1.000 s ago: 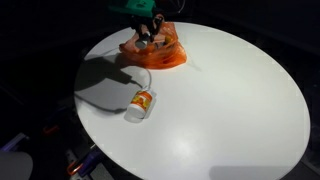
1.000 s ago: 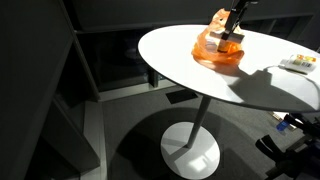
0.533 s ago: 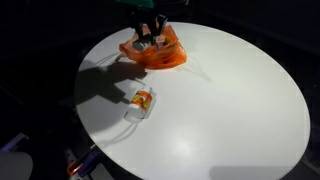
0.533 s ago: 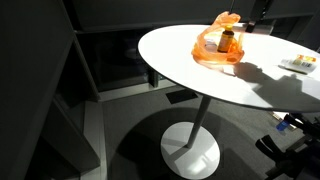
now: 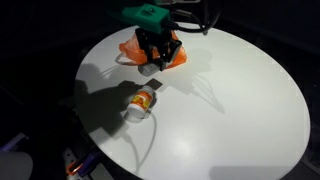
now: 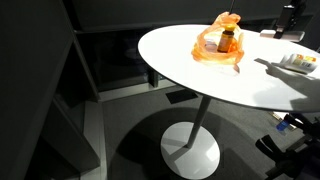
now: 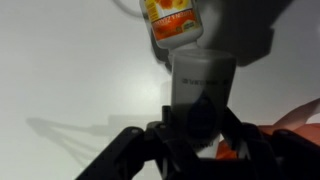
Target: Take the bottle out of the carrier bag
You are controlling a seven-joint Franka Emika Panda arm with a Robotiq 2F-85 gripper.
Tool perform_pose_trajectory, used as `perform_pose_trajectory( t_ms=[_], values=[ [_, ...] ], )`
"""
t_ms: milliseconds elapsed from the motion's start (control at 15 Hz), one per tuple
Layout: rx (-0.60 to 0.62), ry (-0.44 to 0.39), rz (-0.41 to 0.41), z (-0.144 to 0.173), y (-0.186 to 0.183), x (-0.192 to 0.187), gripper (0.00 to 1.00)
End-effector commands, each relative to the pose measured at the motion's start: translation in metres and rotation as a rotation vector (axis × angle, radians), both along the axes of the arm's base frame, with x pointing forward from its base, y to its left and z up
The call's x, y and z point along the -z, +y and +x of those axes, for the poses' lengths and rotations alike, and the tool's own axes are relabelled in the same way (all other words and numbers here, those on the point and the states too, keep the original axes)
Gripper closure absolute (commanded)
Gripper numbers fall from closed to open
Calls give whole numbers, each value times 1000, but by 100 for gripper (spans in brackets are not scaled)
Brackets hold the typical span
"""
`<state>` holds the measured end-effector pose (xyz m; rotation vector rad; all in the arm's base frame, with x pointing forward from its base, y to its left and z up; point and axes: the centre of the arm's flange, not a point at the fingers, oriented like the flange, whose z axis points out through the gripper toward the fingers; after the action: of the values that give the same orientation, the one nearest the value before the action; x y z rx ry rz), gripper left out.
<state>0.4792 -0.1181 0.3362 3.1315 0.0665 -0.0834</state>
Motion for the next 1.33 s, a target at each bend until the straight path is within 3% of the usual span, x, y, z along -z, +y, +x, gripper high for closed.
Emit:
perform_pose_trajectory(
  t_ms=[0,467,733,1133,1200,1267],
  values=[
    [87,36,-17,-28,-30,9,75],
    [214,121,-23,-72,-74,43,75],
    [223,154,-6,-82,-75,56,72],
    [208,189,9,-85,-66,70,75],
    [206,195,12,-86,-65,72,56],
    [204,199,15,-86,-64,74,25]
  ],
)
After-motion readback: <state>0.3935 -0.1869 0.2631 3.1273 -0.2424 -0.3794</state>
